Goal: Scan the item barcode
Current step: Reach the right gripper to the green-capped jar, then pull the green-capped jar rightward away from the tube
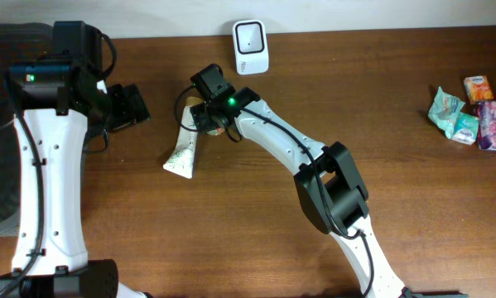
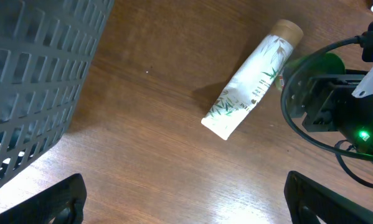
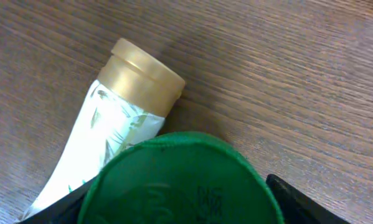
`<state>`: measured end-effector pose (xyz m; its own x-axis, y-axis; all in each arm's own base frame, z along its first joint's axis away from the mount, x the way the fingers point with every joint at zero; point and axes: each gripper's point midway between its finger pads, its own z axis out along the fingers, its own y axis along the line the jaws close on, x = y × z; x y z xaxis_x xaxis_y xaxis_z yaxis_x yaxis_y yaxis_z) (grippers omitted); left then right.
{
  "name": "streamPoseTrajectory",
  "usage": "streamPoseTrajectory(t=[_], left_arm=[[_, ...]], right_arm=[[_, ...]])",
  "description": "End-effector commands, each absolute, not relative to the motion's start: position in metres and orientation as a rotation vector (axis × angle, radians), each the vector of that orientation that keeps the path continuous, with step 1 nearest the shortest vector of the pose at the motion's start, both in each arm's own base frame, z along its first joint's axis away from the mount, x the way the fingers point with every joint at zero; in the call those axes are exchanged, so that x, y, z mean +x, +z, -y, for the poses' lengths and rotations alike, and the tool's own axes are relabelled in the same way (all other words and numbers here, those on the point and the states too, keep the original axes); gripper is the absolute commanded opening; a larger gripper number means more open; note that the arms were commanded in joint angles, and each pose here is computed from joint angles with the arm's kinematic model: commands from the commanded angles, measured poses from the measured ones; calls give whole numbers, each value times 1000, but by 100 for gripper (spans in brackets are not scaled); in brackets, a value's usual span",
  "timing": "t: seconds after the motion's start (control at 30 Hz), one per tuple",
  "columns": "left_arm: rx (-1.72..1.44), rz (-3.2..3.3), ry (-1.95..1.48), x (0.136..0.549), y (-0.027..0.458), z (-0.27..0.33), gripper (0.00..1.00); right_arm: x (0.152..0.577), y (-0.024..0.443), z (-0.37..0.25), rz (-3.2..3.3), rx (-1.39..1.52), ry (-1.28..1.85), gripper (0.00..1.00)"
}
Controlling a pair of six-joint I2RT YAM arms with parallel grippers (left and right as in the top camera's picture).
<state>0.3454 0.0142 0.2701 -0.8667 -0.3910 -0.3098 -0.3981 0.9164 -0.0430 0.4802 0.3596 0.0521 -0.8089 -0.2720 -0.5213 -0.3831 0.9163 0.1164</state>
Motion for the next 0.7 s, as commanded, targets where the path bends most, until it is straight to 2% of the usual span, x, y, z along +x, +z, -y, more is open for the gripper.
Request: streamPoseTrajectory(t=[0.0, 0.07, 0.17, 0.23, 0.4, 0.67], left_arm=[[-600, -2740, 38, 342, 276, -18, 99], [-600, -2741, 38, 342, 276, -18, 99], [-600, -2740, 38, 342, 276, -18, 99], [-600, -2741, 38, 342, 276, -18, 99], [-600, -2741, 38, 342, 276, -18, 99], [-600, -2741, 38, 342, 276, -18, 99]], right_arm=[[481, 50, -358, -2562, -485, 251, 67], [479, 55, -358, -2568, -484, 254, 66], [475, 74, -354, -2571, -483, 251, 58], [470, 81, -350, -2584, -486, 244, 58], [438, 67, -317, -2761, -511, 129, 54], [434, 61, -189, -3041, -297, -60, 55]])
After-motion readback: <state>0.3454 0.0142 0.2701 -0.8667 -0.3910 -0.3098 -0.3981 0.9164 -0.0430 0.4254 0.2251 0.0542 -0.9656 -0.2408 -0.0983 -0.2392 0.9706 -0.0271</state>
